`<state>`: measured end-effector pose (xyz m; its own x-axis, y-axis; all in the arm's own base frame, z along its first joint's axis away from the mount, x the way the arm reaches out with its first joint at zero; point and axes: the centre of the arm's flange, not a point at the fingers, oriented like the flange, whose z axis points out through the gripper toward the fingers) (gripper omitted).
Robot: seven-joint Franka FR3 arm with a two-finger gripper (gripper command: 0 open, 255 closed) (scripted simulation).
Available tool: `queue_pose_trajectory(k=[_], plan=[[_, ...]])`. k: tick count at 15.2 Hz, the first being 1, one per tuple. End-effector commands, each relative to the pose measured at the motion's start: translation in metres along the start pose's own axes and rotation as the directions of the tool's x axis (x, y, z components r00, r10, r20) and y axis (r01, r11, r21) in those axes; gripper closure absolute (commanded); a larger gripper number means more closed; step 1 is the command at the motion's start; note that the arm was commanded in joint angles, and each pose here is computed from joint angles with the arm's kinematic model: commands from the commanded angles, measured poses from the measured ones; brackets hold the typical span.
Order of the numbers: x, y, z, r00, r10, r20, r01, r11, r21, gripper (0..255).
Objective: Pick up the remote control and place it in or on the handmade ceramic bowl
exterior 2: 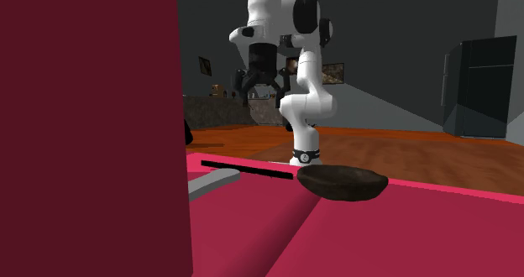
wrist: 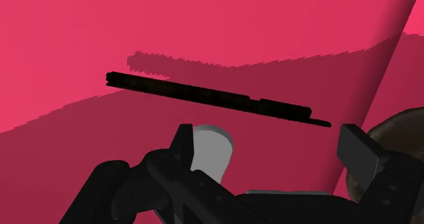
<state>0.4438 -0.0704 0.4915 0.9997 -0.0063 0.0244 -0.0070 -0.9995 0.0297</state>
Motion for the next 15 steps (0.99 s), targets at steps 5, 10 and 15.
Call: queue_pose_trajectory(k=[5,10,15], plan=[[0.068,0.026,0.044,0.999,0.038,0.009,-0.038,0.999,0.015,0],[0.121,0.048,0.080,0.997,0.069,0.017,-0.070,0.997,0.027,0],[0.173,0.070,0.116,0.995,0.100,0.025,-0.101,0.994,0.039,0]])
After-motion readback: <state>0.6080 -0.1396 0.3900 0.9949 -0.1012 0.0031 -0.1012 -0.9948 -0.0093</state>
